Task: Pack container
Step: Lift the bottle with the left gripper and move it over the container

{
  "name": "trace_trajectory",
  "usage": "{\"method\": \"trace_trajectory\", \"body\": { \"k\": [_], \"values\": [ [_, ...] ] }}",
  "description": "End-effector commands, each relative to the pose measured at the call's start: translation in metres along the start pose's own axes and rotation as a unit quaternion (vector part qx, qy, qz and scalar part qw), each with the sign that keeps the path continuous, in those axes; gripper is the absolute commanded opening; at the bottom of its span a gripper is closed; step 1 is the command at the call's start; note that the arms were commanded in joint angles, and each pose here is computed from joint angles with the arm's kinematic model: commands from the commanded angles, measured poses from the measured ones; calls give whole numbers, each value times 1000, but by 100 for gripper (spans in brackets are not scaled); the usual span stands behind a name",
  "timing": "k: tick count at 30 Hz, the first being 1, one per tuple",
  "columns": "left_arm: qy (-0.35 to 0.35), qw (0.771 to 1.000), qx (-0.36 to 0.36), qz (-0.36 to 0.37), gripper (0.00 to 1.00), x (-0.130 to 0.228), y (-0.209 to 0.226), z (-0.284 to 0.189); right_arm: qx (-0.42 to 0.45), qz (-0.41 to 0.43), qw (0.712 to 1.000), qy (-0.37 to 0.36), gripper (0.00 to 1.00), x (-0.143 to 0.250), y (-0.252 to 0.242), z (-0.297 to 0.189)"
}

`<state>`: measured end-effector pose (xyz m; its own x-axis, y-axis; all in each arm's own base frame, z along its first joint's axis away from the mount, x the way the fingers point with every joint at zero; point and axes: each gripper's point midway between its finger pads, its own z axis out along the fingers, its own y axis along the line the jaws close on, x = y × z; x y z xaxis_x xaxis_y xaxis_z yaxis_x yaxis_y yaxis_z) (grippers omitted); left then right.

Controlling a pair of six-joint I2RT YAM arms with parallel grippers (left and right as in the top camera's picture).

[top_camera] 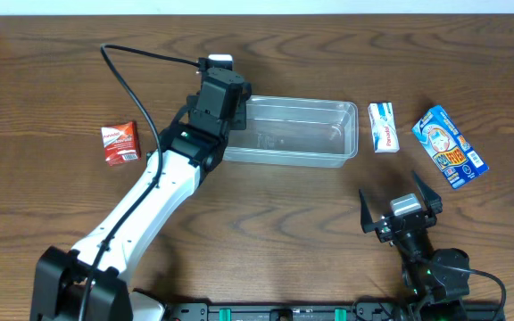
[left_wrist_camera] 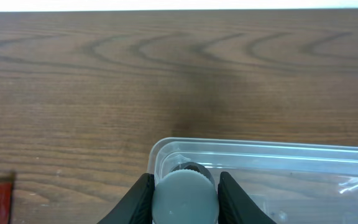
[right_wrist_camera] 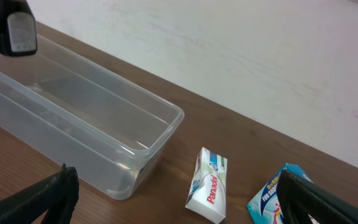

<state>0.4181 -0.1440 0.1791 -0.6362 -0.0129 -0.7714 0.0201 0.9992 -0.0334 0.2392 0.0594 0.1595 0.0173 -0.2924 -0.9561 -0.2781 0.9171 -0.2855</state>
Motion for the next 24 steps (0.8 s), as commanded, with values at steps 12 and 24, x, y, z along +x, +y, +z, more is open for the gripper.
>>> {"method": "trace_trajectory", "body": {
  "k": [12,24],
  "values": [
    [7,999,-47,-19,28,11,8,30,5,-3,1000,4,99,2,-3,0],
    [8,997,-59,-55,28,16,11,36,5,-3,1000,4,99,2,-3,0]
  ]
}}
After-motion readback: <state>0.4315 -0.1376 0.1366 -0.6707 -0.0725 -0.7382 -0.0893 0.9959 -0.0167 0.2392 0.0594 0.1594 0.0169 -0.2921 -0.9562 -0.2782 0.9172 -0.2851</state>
